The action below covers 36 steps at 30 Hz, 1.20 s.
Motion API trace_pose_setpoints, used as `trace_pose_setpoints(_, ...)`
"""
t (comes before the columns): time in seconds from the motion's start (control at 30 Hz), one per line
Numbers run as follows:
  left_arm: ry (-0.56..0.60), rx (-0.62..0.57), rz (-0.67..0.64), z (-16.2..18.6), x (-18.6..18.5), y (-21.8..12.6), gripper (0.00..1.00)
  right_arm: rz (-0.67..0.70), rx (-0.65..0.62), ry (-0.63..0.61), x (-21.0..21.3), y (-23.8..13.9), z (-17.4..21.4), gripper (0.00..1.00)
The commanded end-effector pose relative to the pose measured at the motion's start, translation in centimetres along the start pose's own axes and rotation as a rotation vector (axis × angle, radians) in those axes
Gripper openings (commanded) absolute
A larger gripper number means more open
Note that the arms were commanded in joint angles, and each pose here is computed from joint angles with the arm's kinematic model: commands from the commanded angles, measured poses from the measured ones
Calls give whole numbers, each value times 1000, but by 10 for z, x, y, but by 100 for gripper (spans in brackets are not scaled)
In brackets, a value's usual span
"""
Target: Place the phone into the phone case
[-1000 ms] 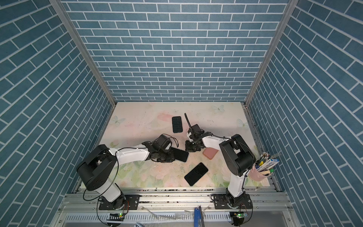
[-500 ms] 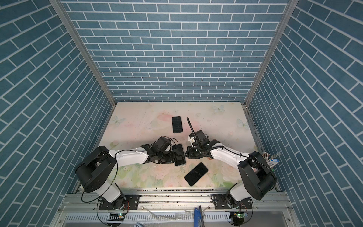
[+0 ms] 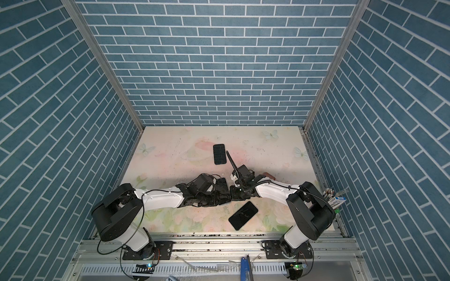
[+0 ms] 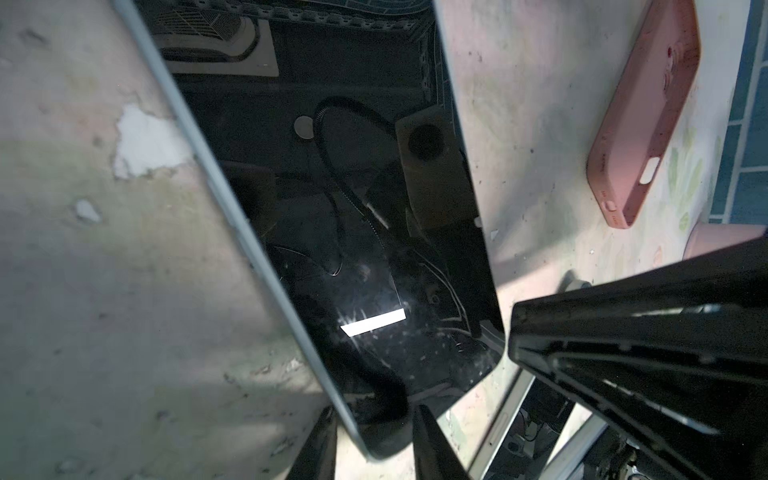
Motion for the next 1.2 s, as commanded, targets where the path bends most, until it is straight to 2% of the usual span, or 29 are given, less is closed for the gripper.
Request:
trace_pose_setpoints(0.0, -13, 31, -73, 10, 17, 5, 34, 47, 39, -19, -5, 3, 9, 14)
trace_pose_setpoints(0.37, -15, 51, -86, 12, 20, 9, 33, 33, 83, -42, 3, 16, 13, 9)
trace_pose_setpoints(0.63, -16, 51, -83, 11, 19, 11, 33, 7, 226, -91, 12, 36, 29, 6)
trace_pose_setpoints(0.73, -14, 52, -81, 11, 19, 11, 33, 65, 271, -112, 8, 40, 36, 7)
trace_pose_setpoints(0.8, -13, 50, -82, 11, 19, 10, 33, 172, 280, -155, 4, 35, 35, 6)
trace_pose_setpoints(0.93, -9, 41, -90, 11, 19, 7, 33, 308, 253, -212, 3, 22, 24, 0)
trace_pose_setpoints(1.07, 0, 15, -108, 8, 16, 0, 33, 320, 163, -230, 11, 8, 8, 0)
trace_pose_setpoints(1.17, 22, -39, -116, 5, 13, -20, 33, 305, 63, -249, 21, -11, -4, 11)
Point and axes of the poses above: each gripper's point midway between its finger pads, its own y axis out along the fingers, its own x axis along the line the jaws close on, z = x × y, the point moved 7 cm from there along -y, back along the fingers, and after that the axes turned 15 degrees about -y, right-handed, at the moved point
